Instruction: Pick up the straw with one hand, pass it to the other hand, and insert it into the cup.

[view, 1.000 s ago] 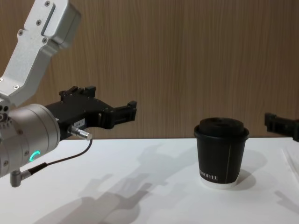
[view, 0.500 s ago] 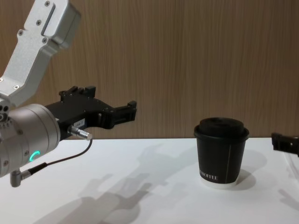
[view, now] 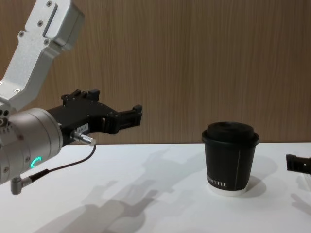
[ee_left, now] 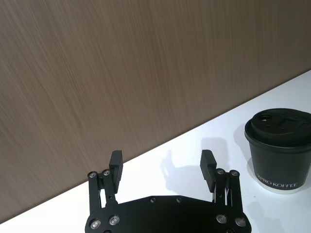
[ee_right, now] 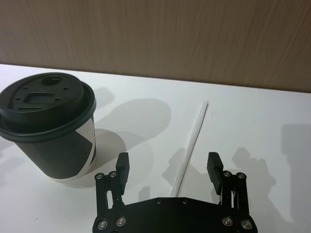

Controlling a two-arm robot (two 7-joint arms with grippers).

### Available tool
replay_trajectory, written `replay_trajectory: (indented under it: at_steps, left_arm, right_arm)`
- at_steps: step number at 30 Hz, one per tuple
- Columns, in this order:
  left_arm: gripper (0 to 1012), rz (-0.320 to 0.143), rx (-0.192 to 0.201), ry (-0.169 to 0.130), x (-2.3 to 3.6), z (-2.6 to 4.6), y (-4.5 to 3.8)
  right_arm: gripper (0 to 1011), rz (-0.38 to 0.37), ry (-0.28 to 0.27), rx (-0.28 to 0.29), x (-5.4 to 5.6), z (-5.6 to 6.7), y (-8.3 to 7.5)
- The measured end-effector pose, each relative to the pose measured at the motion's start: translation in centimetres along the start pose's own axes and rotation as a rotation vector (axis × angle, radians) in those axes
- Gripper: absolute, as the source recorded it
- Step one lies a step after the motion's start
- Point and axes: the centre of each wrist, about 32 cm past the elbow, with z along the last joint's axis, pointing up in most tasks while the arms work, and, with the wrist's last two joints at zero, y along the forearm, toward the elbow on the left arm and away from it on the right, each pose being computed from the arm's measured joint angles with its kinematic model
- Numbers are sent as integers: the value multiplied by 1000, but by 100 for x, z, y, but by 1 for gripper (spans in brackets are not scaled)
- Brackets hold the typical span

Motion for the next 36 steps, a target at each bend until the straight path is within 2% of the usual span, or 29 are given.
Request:
replay_trajectory:
  at_steps: [9,20,36]
  left_arm:
    - [1000,0,0,0,0,0,0]
    - [1000,0,0,0,0,0,0]
    - [1000,0,0,0,0,0,0]
  right_arm:
    - [1001,-17,39,-36,5,-33,63]
    - [1001,-34,59,-70,3,-77,106]
    - [1001,-58,38,-93,-10,-106,158]
